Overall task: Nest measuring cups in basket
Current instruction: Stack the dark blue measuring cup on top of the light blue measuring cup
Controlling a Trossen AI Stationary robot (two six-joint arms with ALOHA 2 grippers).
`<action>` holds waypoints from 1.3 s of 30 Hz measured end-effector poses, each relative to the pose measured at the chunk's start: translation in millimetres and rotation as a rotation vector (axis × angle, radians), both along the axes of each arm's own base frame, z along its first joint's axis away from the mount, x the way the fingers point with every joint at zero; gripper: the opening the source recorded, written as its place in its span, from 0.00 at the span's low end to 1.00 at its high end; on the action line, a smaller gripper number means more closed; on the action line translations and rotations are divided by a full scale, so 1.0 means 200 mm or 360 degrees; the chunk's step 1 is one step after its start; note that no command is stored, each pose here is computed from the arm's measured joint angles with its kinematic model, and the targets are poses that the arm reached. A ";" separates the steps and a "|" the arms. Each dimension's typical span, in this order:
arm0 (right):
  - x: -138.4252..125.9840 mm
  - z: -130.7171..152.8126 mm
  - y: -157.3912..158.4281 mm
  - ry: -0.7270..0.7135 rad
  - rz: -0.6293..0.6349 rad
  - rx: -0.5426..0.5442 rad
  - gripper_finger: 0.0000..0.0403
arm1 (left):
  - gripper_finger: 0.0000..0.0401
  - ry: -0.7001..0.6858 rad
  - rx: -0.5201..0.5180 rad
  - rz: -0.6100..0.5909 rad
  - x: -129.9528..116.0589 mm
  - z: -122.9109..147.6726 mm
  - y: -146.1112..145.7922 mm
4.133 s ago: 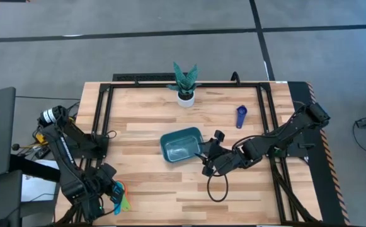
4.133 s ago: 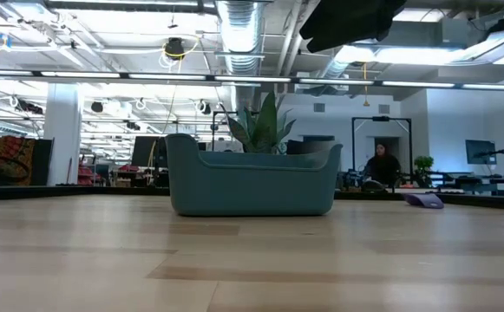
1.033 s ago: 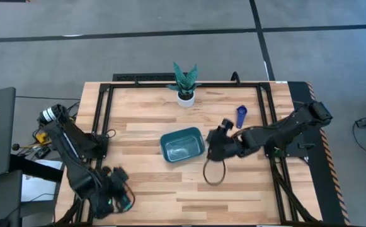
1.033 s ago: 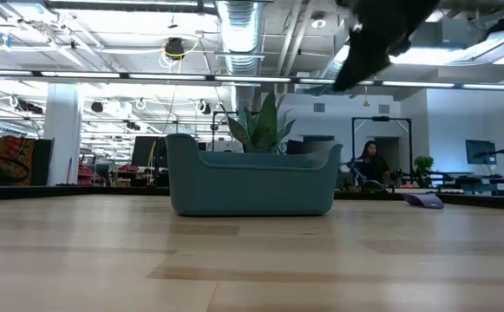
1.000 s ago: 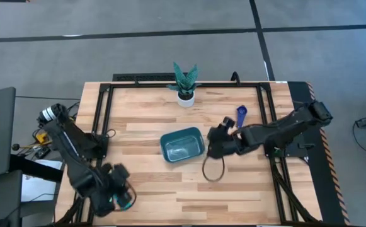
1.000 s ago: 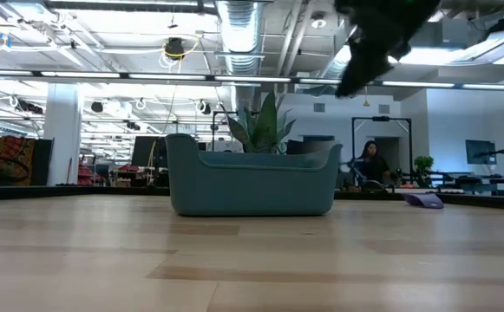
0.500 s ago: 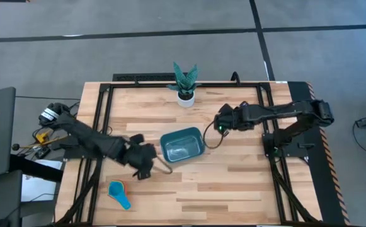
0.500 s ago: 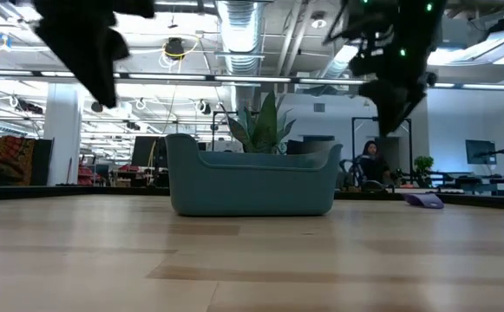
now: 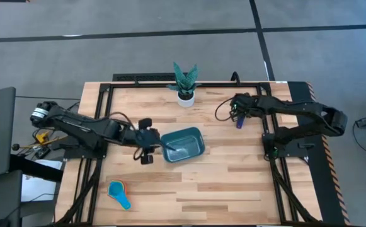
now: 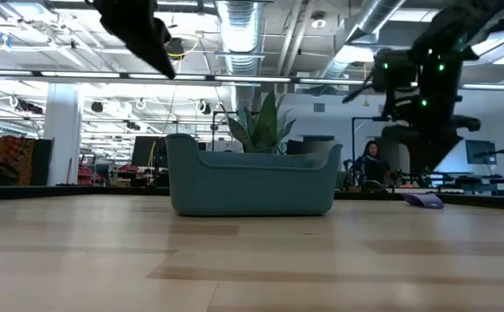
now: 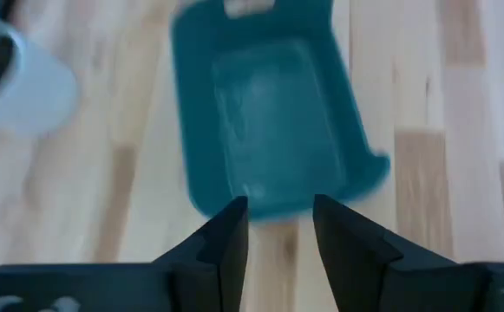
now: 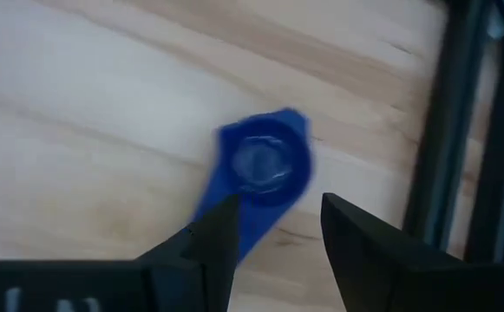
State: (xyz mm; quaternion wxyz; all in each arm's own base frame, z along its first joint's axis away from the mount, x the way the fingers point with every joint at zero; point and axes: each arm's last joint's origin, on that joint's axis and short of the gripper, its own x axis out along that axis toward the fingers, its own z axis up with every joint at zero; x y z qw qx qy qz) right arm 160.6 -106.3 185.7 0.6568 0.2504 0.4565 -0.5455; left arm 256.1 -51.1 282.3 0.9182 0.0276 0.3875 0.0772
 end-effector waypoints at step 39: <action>0.09 -0.04 -0.01 -0.0124 0.0275 -0.0009 0.04 | 0.30 -0.0480 -0.0253 0.0311 -0.27 -0.15 0.11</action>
